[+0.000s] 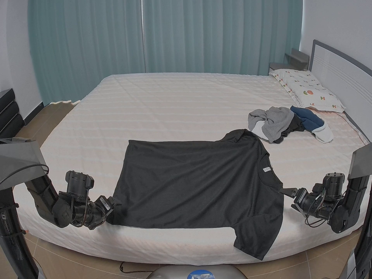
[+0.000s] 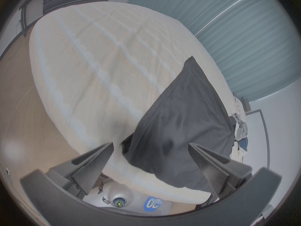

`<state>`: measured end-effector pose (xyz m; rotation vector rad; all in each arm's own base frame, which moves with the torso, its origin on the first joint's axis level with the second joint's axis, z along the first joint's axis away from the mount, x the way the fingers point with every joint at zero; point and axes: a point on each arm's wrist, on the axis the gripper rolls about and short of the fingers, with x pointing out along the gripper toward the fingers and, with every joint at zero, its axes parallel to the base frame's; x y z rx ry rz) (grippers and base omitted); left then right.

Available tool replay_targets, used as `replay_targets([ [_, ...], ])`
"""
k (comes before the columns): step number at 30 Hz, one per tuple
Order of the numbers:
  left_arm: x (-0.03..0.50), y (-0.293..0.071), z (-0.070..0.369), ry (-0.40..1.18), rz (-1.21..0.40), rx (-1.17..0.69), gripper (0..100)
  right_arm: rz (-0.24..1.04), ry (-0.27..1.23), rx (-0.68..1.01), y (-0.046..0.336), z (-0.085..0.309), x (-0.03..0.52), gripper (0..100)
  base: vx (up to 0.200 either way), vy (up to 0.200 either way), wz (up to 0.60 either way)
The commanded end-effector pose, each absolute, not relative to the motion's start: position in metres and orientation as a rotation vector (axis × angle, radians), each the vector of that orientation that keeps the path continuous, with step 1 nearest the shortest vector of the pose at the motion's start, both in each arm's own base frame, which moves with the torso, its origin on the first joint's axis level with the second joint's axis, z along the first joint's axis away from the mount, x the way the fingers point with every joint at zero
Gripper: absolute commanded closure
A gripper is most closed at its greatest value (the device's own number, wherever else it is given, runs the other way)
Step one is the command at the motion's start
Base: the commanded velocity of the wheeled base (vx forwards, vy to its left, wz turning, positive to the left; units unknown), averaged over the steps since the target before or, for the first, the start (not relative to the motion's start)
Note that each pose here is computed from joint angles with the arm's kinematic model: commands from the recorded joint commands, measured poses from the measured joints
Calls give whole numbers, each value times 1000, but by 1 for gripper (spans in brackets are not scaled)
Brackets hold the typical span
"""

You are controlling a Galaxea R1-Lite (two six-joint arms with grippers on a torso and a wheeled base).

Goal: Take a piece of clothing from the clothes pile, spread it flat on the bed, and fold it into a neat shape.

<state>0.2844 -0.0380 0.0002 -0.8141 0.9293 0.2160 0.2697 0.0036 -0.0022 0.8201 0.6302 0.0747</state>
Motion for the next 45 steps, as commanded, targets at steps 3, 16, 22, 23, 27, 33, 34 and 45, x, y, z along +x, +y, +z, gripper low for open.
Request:
replay_targets([
  [3, 280, -43, -6, 955, 215, -795, 0, 60, 681, 827, 5, -19, 259, 0, 0, 0, 0],
  [16, 285, -48, -20, 928, 243, -738, 100, 68, 678, 824, 6, -17, 256, 0, 0, 0, 0],
  [22, 282, -51, -24, 935, 264, -698, 100, 65, 674, 816, 6, -15, 254, 0, 0, 0, 0],
  [23, 279, -50, -27, 953, 260, -662, 100, 66, 678, 808, 7, -14, 251, 0, 0, 0, 0],
  [27, 275, -46, -27, 949, 272, -617, 100, 96, 707, 749, 12, -15, 245, 0, 0, 0, 0],
  [33, 266, -40, -19, 937, 291, -558, 100, 128, 742, 711, 22, -23, 247, 0, 0, 0, 0],
  [34, 265, -38, -18, 932, 292, -544, 100, 130, 752, 708, 23, -25, 246, 0, 0, 0, 0],
  [45, 270, -26, -14, 895, 319, -560, 100, 129, 835, 671, 27, -38, 233, 0, 0, 0, 0],
])
